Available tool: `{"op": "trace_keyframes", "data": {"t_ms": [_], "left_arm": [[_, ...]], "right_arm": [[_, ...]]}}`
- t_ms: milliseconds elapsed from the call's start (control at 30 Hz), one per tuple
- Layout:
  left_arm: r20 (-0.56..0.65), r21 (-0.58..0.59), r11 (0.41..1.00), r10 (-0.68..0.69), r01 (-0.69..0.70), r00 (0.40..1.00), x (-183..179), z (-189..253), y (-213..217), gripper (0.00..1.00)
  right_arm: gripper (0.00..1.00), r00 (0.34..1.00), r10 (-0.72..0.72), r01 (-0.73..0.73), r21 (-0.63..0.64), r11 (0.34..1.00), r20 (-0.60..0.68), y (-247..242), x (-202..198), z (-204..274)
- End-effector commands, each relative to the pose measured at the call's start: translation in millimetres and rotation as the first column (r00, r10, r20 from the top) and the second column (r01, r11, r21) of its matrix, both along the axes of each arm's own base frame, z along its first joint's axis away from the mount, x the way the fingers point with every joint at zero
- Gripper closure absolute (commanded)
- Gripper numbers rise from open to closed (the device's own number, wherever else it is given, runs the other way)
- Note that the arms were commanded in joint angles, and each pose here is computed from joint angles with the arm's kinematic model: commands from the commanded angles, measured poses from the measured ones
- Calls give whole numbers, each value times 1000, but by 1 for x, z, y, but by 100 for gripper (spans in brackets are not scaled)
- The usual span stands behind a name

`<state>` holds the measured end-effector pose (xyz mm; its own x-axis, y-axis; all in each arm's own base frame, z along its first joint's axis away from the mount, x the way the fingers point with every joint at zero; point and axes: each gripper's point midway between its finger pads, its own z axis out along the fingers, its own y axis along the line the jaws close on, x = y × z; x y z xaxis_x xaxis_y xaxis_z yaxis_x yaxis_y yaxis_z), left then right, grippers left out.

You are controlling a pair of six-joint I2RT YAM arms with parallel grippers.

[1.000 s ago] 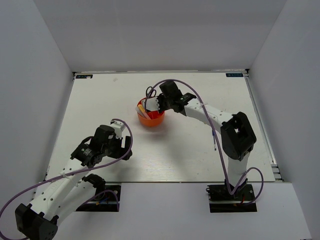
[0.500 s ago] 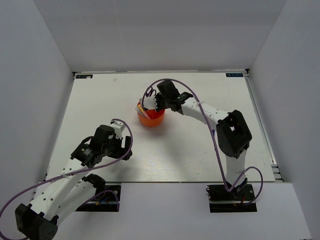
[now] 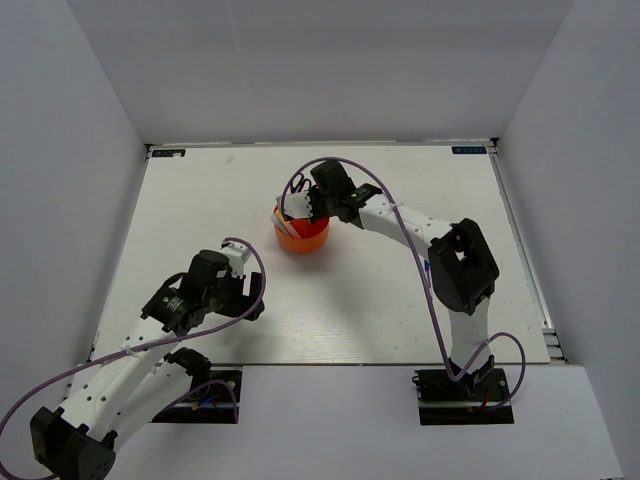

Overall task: Sort the stationery into containers
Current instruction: Place the stationery in the storage box.

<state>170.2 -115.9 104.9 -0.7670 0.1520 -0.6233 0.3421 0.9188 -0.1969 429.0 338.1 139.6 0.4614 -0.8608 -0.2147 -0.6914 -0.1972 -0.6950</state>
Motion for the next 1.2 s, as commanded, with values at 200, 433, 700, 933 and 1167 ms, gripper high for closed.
{"op": "trace_keyframes", "data": {"t_ms": [200, 433, 700, 933, 1167], "left_arm": [[8, 7, 1000, 0, 0, 1000, 0, -1, 2, 7], [6, 7, 1000, 1, -1, 1000, 0, -1, 2, 7], [10, 7, 1000, -3, 3, 1000, 0, -1, 2, 7], [11, 6, 1000, -1, 1, 1000, 0, -1, 2, 7], [6, 6, 1000, -1, 1, 1000, 0, -2, 2, 7]], "right_arm": [[78, 999, -11, 10, 28, 1000, 36, 11, 9, 11], [74, 999, -21, 21, 24, 1000, 34, 10, 9, 7], [70, 998, -33, 32, 18, 999, 45, 10, 11, 6], [58, 998, -34, 33, 23, 999, 49, 10, 11, 8], [52, 998, -40, 38, 29, 999, 56, 10, 12, 11]]}}
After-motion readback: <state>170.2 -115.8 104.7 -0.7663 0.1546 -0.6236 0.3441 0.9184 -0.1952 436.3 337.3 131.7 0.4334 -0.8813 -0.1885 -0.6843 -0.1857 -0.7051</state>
